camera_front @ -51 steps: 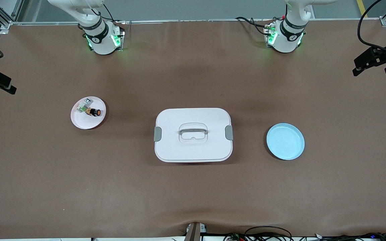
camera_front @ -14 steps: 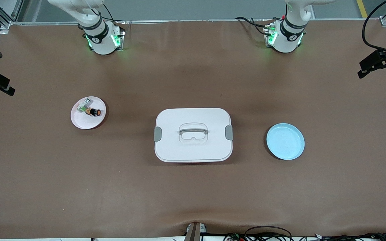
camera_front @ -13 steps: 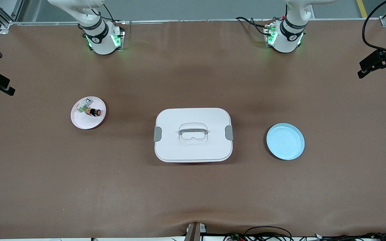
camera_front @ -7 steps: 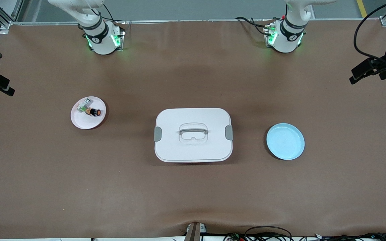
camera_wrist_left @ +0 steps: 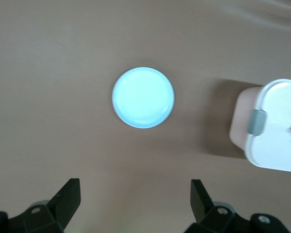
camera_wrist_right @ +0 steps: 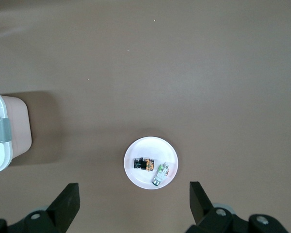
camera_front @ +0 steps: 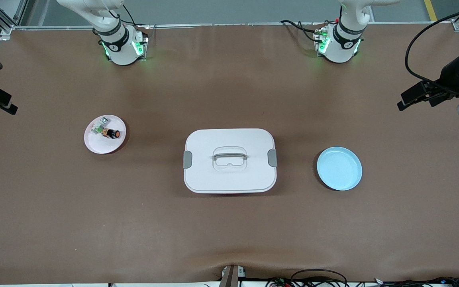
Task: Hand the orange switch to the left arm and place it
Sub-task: 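Move the right gripper toward the white plate while the left gripper lowers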
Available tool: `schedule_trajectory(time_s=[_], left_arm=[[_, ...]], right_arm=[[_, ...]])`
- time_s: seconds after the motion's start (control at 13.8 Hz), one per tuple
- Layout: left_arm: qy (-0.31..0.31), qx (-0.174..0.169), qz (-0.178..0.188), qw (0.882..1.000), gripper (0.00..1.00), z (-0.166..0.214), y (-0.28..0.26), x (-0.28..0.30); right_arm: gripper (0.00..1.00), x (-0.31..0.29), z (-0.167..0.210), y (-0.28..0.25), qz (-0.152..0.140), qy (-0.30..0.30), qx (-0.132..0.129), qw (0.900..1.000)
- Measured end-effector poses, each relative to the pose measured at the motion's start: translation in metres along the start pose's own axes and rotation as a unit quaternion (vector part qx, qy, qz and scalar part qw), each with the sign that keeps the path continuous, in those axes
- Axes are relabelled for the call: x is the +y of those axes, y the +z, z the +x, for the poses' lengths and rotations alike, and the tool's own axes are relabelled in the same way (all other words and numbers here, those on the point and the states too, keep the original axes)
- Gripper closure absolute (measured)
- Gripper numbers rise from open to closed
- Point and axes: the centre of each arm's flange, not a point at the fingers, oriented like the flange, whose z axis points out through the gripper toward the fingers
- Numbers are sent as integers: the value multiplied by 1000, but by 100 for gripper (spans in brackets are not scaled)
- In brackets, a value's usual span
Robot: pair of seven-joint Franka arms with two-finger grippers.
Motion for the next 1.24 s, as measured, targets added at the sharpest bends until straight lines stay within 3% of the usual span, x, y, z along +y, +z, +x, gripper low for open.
schedule_trajectory(time_s=[0.22, 0.65, 1.24], left_arm=[[-57, -6, -9, 998, 0, -2, 4, 14], [-141, -20, -3, 990, 0, -29, 25, 102], [-170, -17, 7, 985, 0, -33, 39, 131]], right_arm=[[0, 0, 0, 0, 0, 0, 0, 1000], [0, 0, 0, -1, 0, 0, 2, 1000], [0, -1, 1, -3, 0, -1, 10, 1000]])
